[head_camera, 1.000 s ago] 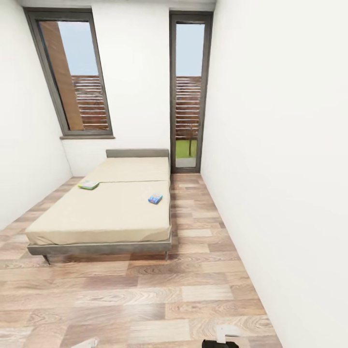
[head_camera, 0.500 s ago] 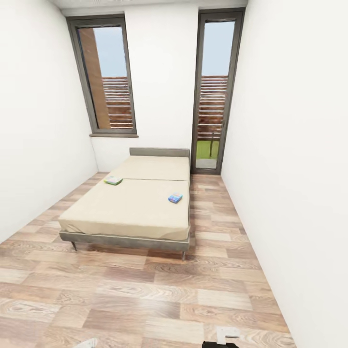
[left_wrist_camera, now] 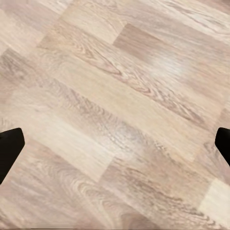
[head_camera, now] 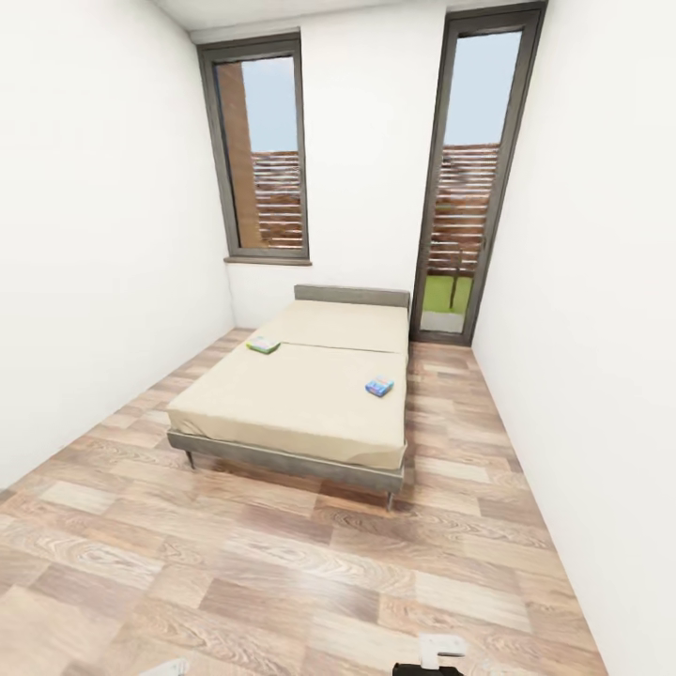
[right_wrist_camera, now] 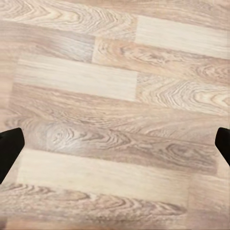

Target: Put all the toys in the child's room - the three board games (two on the bed and one on the table), the two jigsaw puzzles on the table, and the tennis ball on the table - inside the toy box on the table in the child's room.

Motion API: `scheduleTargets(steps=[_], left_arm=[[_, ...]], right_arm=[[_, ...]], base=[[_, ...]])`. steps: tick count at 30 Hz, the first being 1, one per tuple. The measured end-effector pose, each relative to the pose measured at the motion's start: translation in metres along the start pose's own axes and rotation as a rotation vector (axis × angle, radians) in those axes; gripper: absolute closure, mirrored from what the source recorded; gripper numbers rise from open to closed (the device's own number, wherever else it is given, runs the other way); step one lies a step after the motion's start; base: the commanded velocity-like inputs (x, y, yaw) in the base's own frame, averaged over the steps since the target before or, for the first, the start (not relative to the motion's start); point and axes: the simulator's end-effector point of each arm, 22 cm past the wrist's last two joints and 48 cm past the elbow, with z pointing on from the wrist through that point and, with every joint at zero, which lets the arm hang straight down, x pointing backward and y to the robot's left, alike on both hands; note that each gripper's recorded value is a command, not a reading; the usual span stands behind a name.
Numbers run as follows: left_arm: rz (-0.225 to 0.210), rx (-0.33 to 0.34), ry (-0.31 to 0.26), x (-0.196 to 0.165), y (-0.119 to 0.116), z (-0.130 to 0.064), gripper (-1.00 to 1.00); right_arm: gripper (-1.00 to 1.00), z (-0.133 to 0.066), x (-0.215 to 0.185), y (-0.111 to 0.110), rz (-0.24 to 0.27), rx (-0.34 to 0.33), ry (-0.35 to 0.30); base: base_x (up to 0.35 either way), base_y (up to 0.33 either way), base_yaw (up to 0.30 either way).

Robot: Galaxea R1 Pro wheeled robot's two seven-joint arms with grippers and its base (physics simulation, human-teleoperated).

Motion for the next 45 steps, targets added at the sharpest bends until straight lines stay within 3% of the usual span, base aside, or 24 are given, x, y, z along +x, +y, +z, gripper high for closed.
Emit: scheduleTargets(steps=[45], left_arm=[[0.021, 0.004, 0.007, 0.0039, -0.0008, -0.0006, -1.0]], right_arm=[[-1.0, 0.0, 0.0003, -0.0001, -0.001, 0.001, 0.0]], base=[[0.0, 0.0, 0.293]])
